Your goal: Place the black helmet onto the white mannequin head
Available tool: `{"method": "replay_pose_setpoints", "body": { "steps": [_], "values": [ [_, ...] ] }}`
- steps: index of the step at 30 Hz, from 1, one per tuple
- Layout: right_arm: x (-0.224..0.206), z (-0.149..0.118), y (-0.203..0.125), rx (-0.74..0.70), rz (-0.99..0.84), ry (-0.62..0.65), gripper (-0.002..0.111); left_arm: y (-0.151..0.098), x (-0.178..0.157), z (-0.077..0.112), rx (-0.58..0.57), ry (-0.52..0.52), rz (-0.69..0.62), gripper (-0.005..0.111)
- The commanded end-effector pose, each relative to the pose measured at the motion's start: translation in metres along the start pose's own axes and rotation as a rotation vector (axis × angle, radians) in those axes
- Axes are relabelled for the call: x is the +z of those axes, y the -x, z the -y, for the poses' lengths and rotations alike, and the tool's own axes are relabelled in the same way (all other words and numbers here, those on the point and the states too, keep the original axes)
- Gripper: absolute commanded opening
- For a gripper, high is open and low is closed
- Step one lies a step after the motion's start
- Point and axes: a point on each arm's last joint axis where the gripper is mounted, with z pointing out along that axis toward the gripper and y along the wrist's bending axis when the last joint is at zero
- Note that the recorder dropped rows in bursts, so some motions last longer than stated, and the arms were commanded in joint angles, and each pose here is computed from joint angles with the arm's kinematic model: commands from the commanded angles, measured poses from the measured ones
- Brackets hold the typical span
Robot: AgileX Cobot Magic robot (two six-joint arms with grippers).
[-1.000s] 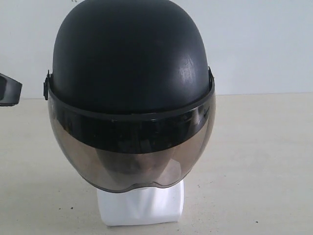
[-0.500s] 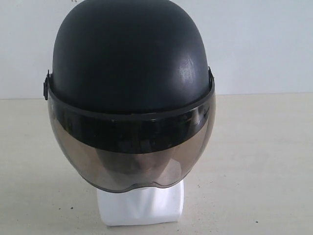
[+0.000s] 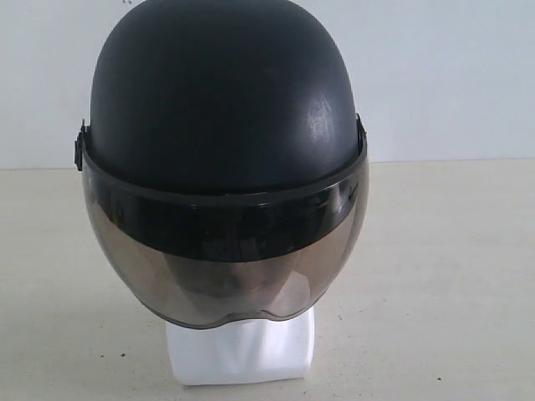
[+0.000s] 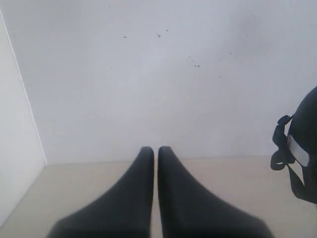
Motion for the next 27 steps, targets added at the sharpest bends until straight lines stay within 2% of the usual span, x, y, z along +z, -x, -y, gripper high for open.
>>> {"method": "replay_pose_setpoints", "body": {
  "steps": [1,5,9,13,16,18,23,25,27],
  "values": [
    [-0.002,0.0,0.0,0.001,0.005,-0.001,0.0,-0.046,0.034,0.012,-0.118,-0.047,0.061,0.004],
    [-0.002,0.0,0.0,0.001,0.005,-0.001,0.0,-0.108,0.059,0.015,-0.14,-0.02,0.066,0.004],
    [-0.002,0.0,0.0,0.001,0.005,-0.001,0.0,-0.148,0.061,0.016,-0.19,0.006,0.08,0.004],
    [-0.002,0.0,0.0,0.001,0.005,-0.001,0.0,-0.167,0.057,0.016,-0.165,0.024,0.101,0.004],
    [-0.002,0.0,0.0,0.001,0.005,-0.001,0.0,-0.189,0.061,0.017,-0.088,0.03,0.04,0.004],
    [-0.002,0.0,0.0,0.001,0.005,-0.001,0.0,-0.192,0.062,0.017,-0.088,0.03,0.033,0.004],
    [-0.002,0.0,0.0,0.001,0.005,-0.001,0.0,-0.21,0.06,0.017,-0.017,0.041,-0.172,0.004],
    [-0.002,0.0,0.0,0.001,0.005,-0.001,0.0,-0.21,0.06,0.016,0.029,0.046,-0.175,0.004],
    [-0.002,0.0,0.0,0.001,0.005,-0.001,0.0,-0.21,0.06,0.016,0.008,0.047,-0.176,0.004]
  ]
}}
